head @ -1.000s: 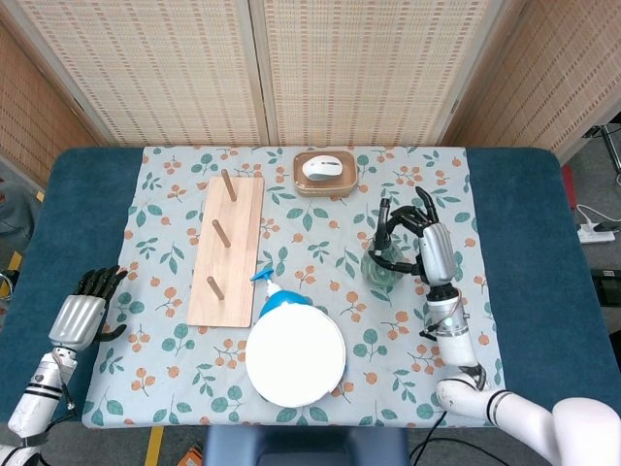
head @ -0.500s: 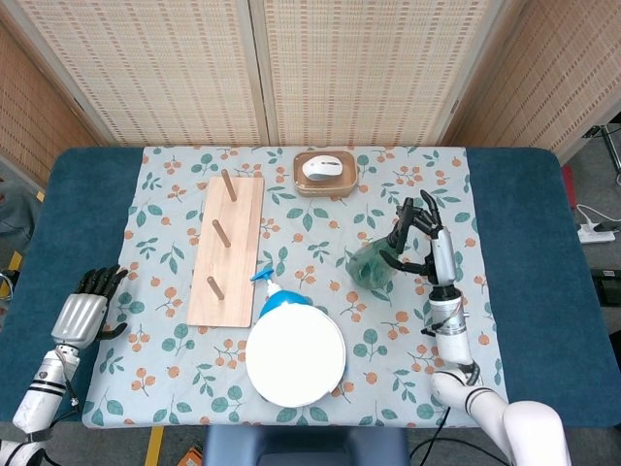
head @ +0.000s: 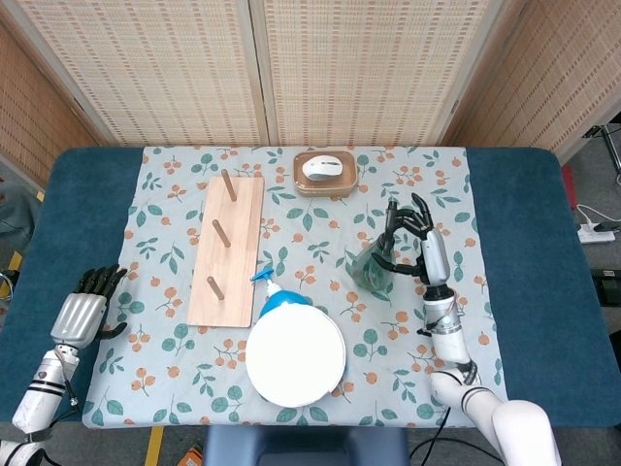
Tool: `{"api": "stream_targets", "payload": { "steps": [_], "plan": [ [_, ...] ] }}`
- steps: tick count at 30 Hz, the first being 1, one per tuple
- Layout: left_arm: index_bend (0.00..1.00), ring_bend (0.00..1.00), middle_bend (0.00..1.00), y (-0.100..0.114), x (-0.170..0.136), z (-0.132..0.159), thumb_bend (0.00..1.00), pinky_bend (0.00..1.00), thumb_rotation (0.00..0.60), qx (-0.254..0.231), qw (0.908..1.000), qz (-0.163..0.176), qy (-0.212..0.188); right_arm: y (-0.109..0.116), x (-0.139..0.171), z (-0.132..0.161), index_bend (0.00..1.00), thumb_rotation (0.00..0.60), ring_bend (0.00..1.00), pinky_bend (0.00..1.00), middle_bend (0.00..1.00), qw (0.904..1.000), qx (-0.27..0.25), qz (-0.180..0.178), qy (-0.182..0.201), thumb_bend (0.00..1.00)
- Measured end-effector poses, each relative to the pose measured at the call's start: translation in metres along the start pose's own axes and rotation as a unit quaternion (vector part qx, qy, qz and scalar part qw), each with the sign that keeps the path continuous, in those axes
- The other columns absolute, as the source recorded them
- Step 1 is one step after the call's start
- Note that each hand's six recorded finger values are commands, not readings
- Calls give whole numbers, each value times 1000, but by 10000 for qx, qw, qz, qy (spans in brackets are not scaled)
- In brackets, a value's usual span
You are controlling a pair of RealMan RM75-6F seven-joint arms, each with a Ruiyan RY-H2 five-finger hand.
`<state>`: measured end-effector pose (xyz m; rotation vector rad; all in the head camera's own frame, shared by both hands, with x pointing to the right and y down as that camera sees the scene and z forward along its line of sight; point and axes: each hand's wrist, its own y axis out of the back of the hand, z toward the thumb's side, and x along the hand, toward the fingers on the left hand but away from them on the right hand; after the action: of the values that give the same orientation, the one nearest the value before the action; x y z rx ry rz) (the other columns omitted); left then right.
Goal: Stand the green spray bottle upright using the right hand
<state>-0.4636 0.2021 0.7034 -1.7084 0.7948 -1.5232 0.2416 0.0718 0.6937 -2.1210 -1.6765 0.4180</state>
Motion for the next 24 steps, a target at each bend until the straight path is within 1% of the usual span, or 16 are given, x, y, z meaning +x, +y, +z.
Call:
{"api": "stream_targets", "payload": {
  "steps": [3, 5, 8, 11, 12, 17, 24],
  "plan": [
    [0, 0, 0, 1, 0, -2, 191, 0, 600, -18, 10000, 19, 15, 0, -1, 3, 655, 600, 292, 63, 585, 10000, -14, -3, 47, 218],
    [0, 0, 0, 2, 0, -3, 191, 0, 600, -22, 10000, 28, 21, 0, -2, 5, 646, 600, 290, 63, 585, 10000, -40, -20, 72, 189],
    [0, 0, 0, 2, -1, -3, 191, 0, 600, -23, 10000, 35, 15, 2, -3, 7, 623, 600, 276, 63, 585, 9999, -60, -49, 105, 123],
    [0, 0, 0, 1, -1, -3, 192, 0, 600, -7, 10000, 29, 20, 3, -3, 8, 573, 600, 231, 63, 584, 9999, -87, -49, 104, 28],
    [0, 0, 0, 1, -1, -3, 192, 0, 600, -4, 10000, 34, 22, 4, -3, 7, 561, 600, 218, 63, 583, 9999, -118, -46, 89, 9],
    [0, 0, 0, 5, 0, -3, 197, 0, 600, -32, 9999, 146, 44, 4, -3, 3, 533, 600, 187, 63, 570, 9998, -206, 8, -52, 0],
    [0, 0, 0, 8, 1, -6, 197, 0, 600, -111, 9995, 264, 106, 2, -1, 2, 507, 600, 170, 63, 552, 9998, -202, 47, -66, 0]
  ]
}}
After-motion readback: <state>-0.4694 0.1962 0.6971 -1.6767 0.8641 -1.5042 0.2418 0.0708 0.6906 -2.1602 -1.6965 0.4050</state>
